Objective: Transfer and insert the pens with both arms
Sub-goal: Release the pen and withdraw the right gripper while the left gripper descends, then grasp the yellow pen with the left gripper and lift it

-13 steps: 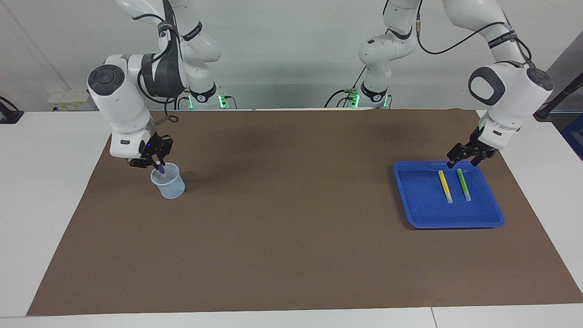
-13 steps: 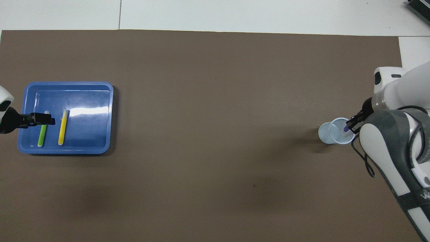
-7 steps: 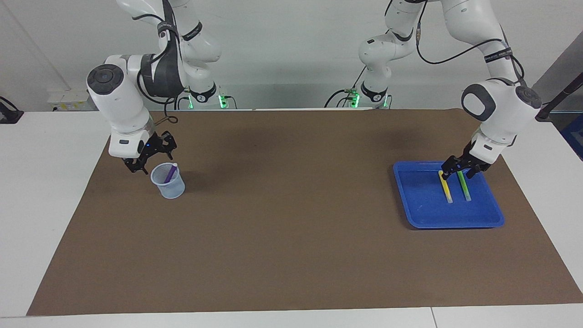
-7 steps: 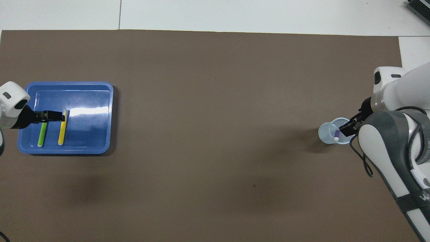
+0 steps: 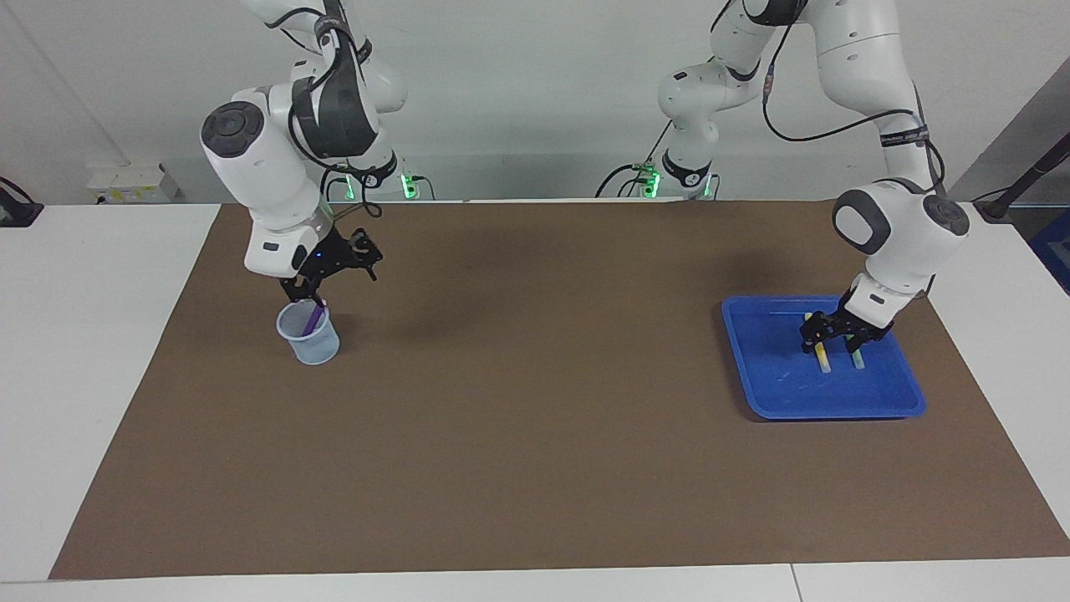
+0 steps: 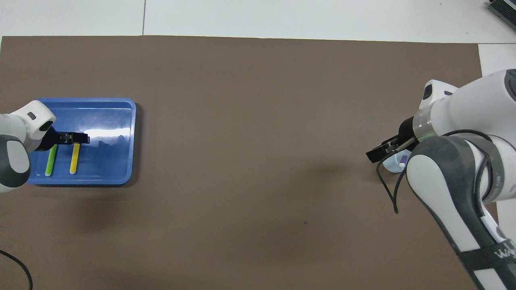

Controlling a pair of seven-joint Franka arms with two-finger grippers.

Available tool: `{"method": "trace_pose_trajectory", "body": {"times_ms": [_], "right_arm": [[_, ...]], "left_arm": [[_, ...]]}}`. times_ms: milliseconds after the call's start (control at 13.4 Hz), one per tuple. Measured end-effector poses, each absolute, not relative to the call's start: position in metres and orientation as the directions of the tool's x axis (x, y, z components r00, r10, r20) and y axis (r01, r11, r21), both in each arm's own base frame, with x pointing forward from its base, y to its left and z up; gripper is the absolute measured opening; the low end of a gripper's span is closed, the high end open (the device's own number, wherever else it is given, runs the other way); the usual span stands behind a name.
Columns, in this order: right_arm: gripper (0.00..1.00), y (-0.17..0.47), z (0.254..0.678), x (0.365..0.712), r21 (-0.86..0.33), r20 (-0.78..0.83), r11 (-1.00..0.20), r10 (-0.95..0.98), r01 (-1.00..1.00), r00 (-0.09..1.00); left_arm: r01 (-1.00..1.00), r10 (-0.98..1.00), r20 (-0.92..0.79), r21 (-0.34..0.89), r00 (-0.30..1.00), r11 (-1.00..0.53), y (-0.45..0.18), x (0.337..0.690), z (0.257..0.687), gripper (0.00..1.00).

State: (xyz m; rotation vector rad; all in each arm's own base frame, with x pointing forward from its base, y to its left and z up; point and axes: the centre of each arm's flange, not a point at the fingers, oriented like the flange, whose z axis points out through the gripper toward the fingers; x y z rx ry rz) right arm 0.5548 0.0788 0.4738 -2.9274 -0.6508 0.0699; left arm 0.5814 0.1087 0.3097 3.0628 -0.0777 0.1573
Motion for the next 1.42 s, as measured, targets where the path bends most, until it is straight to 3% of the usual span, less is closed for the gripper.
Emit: {"method": "trace_pose_trajectory", "body": {"times_ms": [75,299,523,598,747,822,896,971,1195,1419], "right_arm": [[1.00,0.087,0.474,0.554,-0.174,-0.013,-0.910,0.384,0.376,0.923],[1.00,0.116,0.476,0.549,-0.244,-0.033,-0.941,0.249,0.233,0.968],[1.00,0.140,0.479,0.545,-0.293,-0.070,-0.951,0.122,0.096,0.990],[1.00,0.146,0.480,0.544,-0.309,-0.082,-0.949,0.091,0.061,0.992],[1.00,0.151,0.482,0.543,-0.319,-0.091,-0.947,0.049,0.018,0.995],[1.00,0.153,0.482,0.544,-0.320,-0.088,-0.947,0.037,0.007,0.995],[1.00,0.156,0.483,0.543,-0.321,-0.087,-0.947,0.039,0.009,0.995],[1.00,0.160,0.483,0.542,-0.322,-0.087,-0.947,0.044,0.014,0.995],[1.00,0.165,0.483,0.541,-0.321,-0.086,-0.947,0.049,0.019,0.995],[1.00,0.165,0.483,0.541,-0.321,-0.089,-0.947,0.041,0.010,0.995]], "left_arm": [[-0.057,-0.050,0.101,0.072,0.994,-0.996,0.109,0.581,0.307,0.91],[-0.061,-0.054,0.092,0.072,0.994,-0.996,0.109,0.581,0.301,0.88],[-0.066,-0.061,0.083,0.063,0.995,-0.996,0.112,0.580,0.297,0.90],[-0.065,-0.060,0.081,0.062,0.995,-0.996,0.113,0.580,0.296,0.81],[-0.062,-0.057,0.079,0.062,0.995,-0.996,0.116,0.579,0.295,0.80],[-0.062,-0.058,0.079,0.060,0.995,-0.996,0.117,0.579,0.295,0.71],[-0.063,-0.058,0.079,0.059,0.995,-0.996,0.117,0.579,0.295,0.71],[-0.063,-0.059,0.080,0.055,0.995,-0.997,0.118,0.580,0.296,0.63],[-0.061,-0.057,0.085,0.049,0.995,-0.997,0.122,0.579,0.300,0.21],[-0.061,-0.057,0.085,0.049,0.995,-0.997,0.121,0.579,0.300,0.17]]}}
